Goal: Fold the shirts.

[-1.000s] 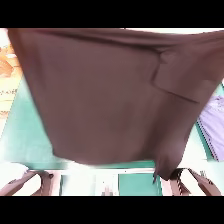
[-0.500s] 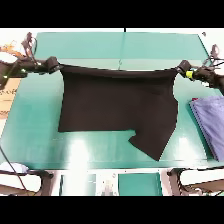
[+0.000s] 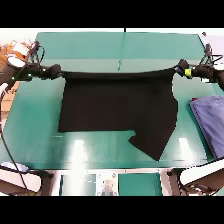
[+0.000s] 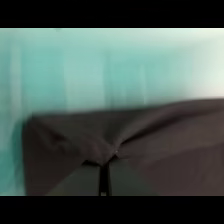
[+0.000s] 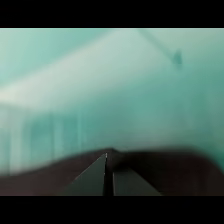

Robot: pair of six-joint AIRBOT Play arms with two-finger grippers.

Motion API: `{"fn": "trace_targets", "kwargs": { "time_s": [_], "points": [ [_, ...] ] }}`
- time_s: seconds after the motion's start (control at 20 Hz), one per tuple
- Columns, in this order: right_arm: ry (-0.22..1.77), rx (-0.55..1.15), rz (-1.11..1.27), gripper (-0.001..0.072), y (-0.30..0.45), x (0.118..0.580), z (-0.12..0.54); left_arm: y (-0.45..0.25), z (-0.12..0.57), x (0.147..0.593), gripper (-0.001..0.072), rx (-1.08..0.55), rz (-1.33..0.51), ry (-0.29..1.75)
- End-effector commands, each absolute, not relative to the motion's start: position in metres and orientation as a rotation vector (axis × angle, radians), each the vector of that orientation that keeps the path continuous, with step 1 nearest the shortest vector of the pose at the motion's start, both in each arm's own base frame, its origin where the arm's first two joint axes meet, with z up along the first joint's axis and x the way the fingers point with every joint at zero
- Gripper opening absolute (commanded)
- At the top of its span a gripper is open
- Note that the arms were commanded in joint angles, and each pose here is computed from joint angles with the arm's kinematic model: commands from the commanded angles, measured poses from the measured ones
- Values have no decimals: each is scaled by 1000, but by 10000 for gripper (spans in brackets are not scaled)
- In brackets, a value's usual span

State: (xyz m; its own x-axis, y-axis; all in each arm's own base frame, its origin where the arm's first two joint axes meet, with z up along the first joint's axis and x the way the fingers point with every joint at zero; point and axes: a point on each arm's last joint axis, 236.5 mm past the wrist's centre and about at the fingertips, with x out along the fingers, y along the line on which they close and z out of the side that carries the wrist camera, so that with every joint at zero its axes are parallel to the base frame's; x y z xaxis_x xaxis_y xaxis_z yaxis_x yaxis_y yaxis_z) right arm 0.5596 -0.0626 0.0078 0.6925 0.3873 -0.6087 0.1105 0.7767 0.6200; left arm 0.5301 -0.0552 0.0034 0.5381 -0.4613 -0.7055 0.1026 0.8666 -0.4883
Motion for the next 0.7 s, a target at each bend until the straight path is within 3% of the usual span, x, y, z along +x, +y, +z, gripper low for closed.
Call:
{"fn": "trace_targets", "kwargs": {
  "time_s": [0.0, 0.25, 0.5, 0.55, 0.6, 0.65],
  "points": [
    [1007, 667, 209, 19, -55, 510, -31, -43, -35, 487, 24, -336, -312, 1166],
    [1154, 633, 167, 20, -54, 464, -75, -46, -61, 465, 24, -356, -310, 1241],
    [1147, 652, 152, 34, -53, 464, -78, -50, -60, 475, 27, -402, -300, 1191],
    [1150, 660, 164, 215, -53, 465, -71, -53, -58, 472, 225, -412, -312, 1201],
    [1161, 676, 173, 300, -56, 465, -61, -56, -58, 466, 592, -417, -329, 1228],
    [1182, 688, 173, 296, -62, 462, -50, -58, -57, 458, 638, -418, -345, 1260]
  ]
}}
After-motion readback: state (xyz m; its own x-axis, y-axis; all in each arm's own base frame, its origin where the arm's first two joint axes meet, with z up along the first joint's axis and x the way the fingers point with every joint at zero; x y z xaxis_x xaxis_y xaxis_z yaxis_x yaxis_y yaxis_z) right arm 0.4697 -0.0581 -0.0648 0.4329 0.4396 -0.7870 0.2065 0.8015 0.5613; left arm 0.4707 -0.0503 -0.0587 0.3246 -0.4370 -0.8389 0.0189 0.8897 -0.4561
